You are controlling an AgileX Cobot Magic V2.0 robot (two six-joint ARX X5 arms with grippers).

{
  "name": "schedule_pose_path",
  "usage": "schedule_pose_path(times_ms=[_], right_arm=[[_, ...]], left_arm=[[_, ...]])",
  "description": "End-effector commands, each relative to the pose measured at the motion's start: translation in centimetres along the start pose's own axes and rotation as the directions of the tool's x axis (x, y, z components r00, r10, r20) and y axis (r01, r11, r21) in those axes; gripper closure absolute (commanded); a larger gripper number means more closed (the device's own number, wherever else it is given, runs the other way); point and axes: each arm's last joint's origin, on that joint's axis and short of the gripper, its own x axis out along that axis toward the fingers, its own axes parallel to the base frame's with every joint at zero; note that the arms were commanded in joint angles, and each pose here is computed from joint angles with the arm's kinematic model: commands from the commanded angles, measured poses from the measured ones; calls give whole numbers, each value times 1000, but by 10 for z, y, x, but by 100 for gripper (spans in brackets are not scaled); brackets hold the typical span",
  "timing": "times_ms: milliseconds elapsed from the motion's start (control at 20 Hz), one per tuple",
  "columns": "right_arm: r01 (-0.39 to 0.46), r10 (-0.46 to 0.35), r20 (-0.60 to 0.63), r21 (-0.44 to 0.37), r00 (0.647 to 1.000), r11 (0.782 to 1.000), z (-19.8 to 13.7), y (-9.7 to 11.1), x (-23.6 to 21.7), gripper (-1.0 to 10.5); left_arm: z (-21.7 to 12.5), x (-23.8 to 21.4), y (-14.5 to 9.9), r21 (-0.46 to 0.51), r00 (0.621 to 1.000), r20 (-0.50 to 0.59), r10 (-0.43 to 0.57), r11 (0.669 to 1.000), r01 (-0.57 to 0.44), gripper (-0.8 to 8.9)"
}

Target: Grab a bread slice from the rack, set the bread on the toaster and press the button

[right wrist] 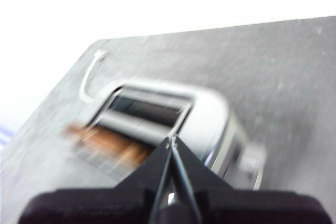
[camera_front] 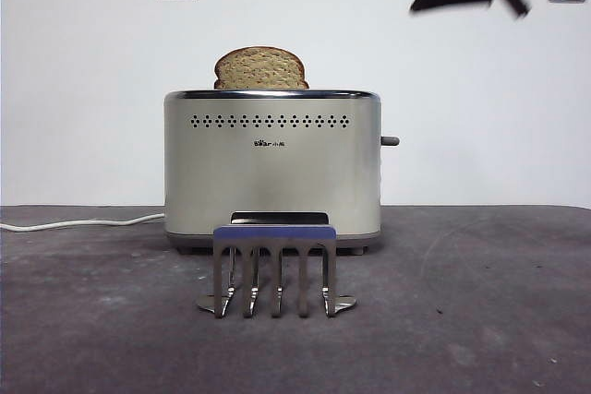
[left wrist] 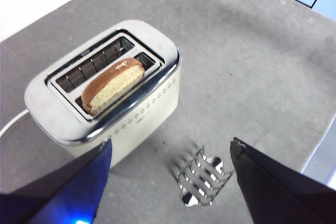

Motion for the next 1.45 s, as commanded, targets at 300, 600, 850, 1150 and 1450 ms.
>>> schedule_pose_path(times_ms=[300, 600, 850, 1150, 1450], right_arm=[[9, -20, -182, -62, 983, 998, -24, 60, -91, 958], [3, -22, -331, -58, 943, 998, -50, 84, -132, 958], [-5, -20, -369, -65, 929, 998, -61, 94, -150, 958], [-4, -23, -358, -74, 934, 997, -62, 97, -154, 946], [3, -29, -356, -74, 934, 997, -62, 96, -155, 946]], left_arm=[[-6, 0, -1, -14, 998, -55, -10, 1000, 10, 437], [-11, -1, -2, -25, 994, -108, -20, 1000, 17, 437], [-14, -1, -3, -32, 990, -138, -26, 999, 22, 437], [-14, -1, -3, -31, 990, -140, -26, 999, 22, 633], [-14, -1, -2, -28, 990, -139, -22, 999, 18, 817]])
